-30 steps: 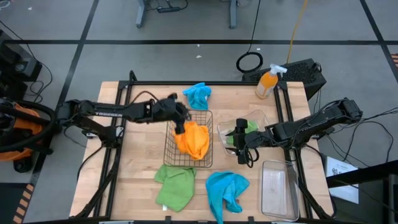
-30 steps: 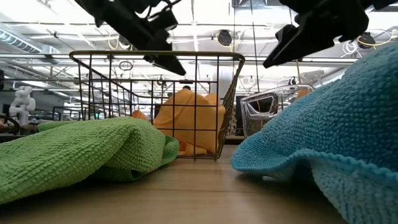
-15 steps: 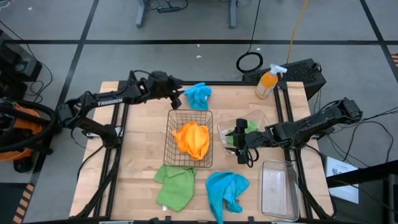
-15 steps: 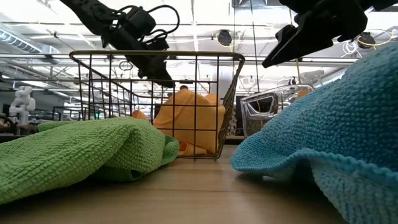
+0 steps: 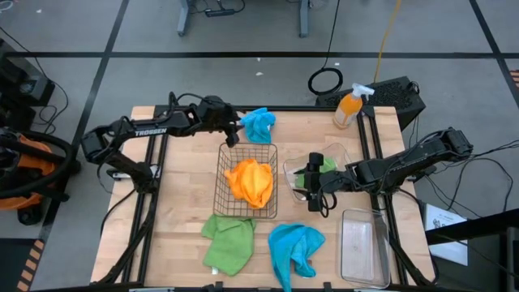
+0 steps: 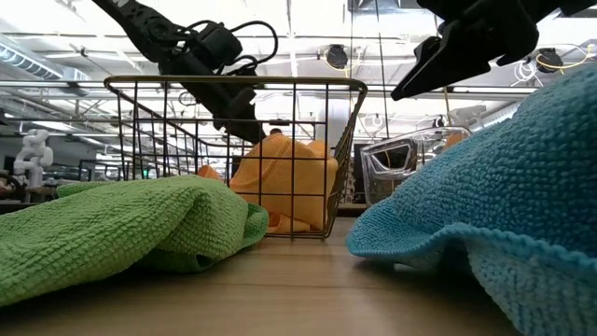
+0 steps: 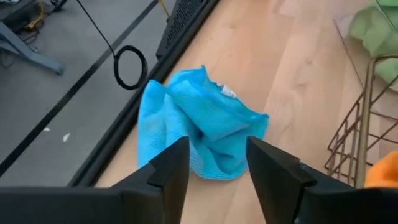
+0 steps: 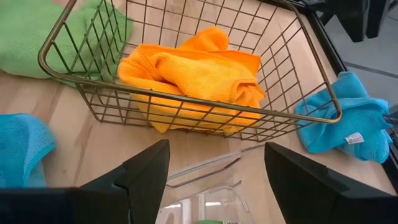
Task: Sort microfiber towel by color & place in baskets
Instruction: Put the green towel into the top transparent bin
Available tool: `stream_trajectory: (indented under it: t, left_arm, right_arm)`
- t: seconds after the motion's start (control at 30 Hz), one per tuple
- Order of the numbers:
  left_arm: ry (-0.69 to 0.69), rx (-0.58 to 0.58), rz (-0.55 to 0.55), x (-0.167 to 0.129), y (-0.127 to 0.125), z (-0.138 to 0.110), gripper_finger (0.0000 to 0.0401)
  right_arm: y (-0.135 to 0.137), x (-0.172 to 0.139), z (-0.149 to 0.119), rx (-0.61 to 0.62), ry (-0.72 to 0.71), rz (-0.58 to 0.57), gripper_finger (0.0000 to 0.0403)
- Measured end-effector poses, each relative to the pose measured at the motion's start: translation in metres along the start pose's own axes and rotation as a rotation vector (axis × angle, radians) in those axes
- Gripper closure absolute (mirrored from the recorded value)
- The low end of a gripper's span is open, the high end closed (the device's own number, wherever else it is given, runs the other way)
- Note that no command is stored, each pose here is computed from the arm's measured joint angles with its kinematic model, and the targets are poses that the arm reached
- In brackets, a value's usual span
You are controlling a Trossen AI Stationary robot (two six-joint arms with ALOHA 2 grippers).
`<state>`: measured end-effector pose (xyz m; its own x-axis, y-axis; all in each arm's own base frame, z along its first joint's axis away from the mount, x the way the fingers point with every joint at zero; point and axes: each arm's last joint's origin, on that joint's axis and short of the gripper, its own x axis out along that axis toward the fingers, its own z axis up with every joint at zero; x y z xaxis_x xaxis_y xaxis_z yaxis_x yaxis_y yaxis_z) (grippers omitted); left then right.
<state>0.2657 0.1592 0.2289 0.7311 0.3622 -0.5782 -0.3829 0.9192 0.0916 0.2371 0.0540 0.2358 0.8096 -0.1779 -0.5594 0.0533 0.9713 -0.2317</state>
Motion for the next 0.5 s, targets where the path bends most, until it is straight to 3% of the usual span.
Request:
stream_trajectory:
  t: [0.2, 0.5]
  left_arm:
    - [-0.018, -0.011, -0.017, 0.0008, -0.0073, 0.0026, 0.0202]
    - [-0.018, -0.031, -0.022, 0.0009, -0.0102, 0.003, 0.0197]
  right_arm:
    - [0.0, 0.0, -0.0001, 0.01, 0.001, 0.001, 0.0149]
    - [0.0001, 0.0, -0.0003, 0.009, 0.003, 0.003, 0.0149]
